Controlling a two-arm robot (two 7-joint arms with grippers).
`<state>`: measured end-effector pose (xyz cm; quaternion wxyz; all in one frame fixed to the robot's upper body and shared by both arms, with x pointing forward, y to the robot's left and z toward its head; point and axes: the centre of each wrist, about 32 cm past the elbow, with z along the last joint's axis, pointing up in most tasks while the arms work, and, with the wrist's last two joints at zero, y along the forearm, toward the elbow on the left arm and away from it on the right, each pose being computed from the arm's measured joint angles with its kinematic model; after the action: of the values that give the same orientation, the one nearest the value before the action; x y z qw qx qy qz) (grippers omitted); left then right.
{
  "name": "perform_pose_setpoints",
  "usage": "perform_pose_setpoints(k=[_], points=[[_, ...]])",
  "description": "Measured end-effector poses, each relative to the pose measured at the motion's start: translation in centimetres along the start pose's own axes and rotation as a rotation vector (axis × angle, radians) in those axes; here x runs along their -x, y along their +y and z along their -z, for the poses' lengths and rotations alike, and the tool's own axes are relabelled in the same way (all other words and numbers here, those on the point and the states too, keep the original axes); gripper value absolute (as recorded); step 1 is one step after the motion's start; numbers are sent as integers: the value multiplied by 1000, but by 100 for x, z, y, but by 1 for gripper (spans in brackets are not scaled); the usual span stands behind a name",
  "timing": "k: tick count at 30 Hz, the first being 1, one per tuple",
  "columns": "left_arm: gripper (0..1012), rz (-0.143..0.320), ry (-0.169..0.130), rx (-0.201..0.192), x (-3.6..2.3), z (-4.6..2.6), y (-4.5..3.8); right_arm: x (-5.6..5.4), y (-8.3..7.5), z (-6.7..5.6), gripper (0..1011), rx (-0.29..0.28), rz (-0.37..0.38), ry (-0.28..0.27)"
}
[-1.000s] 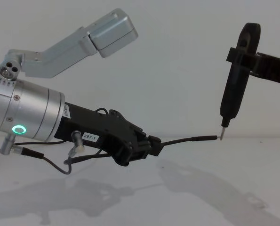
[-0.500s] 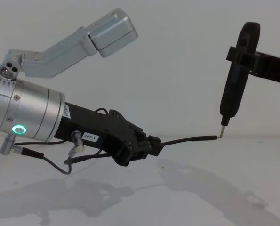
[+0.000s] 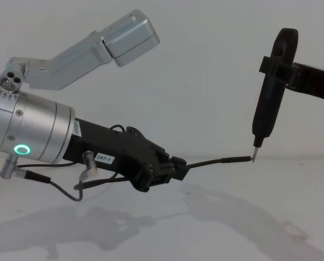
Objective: Pick up the data cable with the one hand.
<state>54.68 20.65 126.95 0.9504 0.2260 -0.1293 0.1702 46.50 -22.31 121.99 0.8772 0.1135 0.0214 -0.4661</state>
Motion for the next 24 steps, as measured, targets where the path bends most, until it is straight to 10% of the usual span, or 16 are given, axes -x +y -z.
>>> perform_pose_setpoints(k=[24], points=[[49,0,0,0,0,0,0,-15,35,-16,268,7,-4,-29]])
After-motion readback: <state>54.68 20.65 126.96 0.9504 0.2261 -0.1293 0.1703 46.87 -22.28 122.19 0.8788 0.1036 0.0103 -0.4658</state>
